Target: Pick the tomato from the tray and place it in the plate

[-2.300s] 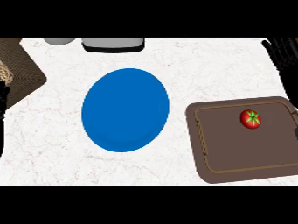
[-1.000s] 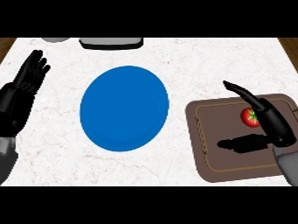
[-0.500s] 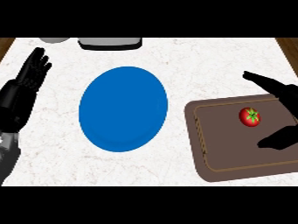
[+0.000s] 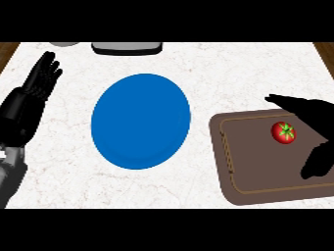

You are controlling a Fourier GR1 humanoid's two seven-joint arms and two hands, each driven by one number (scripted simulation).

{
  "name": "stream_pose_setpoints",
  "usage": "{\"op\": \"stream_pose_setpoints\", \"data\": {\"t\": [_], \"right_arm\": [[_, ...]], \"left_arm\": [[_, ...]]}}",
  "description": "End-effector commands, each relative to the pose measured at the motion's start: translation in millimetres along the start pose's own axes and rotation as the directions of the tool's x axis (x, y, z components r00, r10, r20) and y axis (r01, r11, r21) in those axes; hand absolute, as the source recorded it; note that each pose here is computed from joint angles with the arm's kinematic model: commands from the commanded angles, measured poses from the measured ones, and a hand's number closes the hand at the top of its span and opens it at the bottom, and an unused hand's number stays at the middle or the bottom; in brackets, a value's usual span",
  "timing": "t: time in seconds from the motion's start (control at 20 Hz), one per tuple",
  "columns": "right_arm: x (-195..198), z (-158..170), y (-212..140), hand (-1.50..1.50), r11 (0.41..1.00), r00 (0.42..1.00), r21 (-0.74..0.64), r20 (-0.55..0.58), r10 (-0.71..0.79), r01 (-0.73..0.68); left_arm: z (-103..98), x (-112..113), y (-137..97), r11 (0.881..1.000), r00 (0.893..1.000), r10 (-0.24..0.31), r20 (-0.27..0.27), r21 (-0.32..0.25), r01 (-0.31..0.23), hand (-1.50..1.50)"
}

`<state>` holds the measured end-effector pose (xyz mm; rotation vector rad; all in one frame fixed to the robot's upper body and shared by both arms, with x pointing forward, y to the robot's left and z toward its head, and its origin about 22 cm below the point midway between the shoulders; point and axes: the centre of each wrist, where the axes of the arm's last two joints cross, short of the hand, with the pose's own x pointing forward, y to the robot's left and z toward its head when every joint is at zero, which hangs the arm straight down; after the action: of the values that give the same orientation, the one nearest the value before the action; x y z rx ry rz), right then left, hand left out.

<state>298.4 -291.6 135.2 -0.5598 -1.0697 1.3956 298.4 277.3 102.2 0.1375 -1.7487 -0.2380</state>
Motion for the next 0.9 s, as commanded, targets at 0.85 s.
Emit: {"op": "stream_pose_setpoints", "data": {"t": [0.85], "right_arm": [[-49,-50,43,-1.50,0.991,0.970,0.087,-0.212,0.117,-0.101]], "left_arm": [[-11,20,1,1.000,1.000,0.008,0.009,-0.002,-0.008,0.00]]}}
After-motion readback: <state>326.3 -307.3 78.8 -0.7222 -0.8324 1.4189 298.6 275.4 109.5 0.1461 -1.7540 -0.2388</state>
